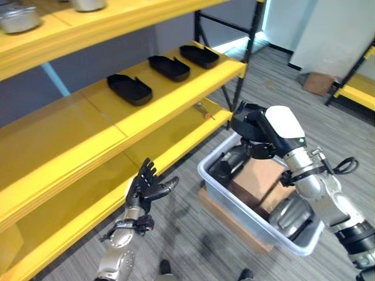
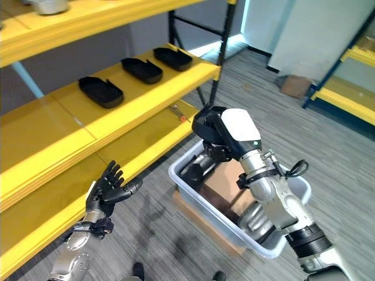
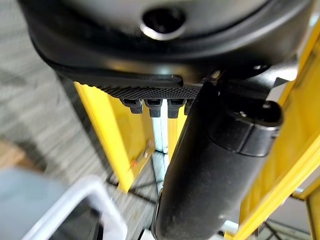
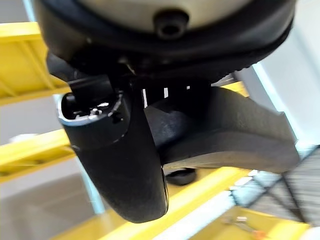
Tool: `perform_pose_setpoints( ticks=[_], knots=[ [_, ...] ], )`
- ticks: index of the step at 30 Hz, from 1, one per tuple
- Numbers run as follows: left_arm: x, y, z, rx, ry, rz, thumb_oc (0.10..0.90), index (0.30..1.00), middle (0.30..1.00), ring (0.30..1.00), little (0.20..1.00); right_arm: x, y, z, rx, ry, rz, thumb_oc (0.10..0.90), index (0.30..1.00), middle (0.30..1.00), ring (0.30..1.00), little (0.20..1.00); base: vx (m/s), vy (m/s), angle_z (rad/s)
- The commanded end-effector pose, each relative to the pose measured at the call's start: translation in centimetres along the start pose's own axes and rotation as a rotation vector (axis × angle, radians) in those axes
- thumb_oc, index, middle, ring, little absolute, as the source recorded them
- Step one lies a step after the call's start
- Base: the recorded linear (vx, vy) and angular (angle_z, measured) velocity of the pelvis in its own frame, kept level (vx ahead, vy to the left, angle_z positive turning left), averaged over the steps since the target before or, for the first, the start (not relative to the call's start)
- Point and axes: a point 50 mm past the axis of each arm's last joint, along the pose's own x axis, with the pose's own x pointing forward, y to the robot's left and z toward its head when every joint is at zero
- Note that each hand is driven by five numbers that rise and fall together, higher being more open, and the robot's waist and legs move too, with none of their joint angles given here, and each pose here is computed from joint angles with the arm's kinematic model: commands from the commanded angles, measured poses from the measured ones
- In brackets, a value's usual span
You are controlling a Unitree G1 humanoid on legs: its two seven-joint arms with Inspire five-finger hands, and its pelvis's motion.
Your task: Move parts from the plastic box to the shelf.
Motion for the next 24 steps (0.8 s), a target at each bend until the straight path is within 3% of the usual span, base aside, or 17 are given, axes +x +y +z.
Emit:
perform_pose_setpoints(
  ticks=[1, 15, 17, 24],
  knots=[
    [0.5, -1.7, 3.4, 0.004, -0.201, -0.090, 0.900, 1.000, 1.000, 1.000, 1.000, 2.6, -6.1, 3.0, -0.107, -0.194, -0.279, 0.400, 0.300, 0.300, 0.300, 0.300, 0.00, 0.131, 0.20],
    [0.1, -0.3, 5.1, 0.052, -0.280, -0.014, 0.900, 1.000, 1.000, 1.000, 1.000, 6.6, -6.4, 6.4, -0.324, -0.312, -0.308, 0.400, 0.300, 0.300, 0.300, 0.300, 0.02, 0.169, 0.01],
    [0.8, -1.0, 5.8, 0.142, -0.305, -0.062, 0.900, 1.000, 1.000, 1.000, 1.000, 6.6, -6.4, 6.3, -0.352, -0.317, -0.300, 0.400, 0.300, 0.300, 0.300, 0.300, 0.05, 0.131, 0.59],
    [1.5, -1.7, 4.9, 0.144, -0.259, -0.096, 0.900, 1.000, 1.000, 1.000, 1.000, 6.0, -7.2, 6.2, -0.375, -0.338, -0.299, 0.400, 0.300, 0.300, 0.300, 0.300, 0.11, 0.145, 1.09]
  ],
)
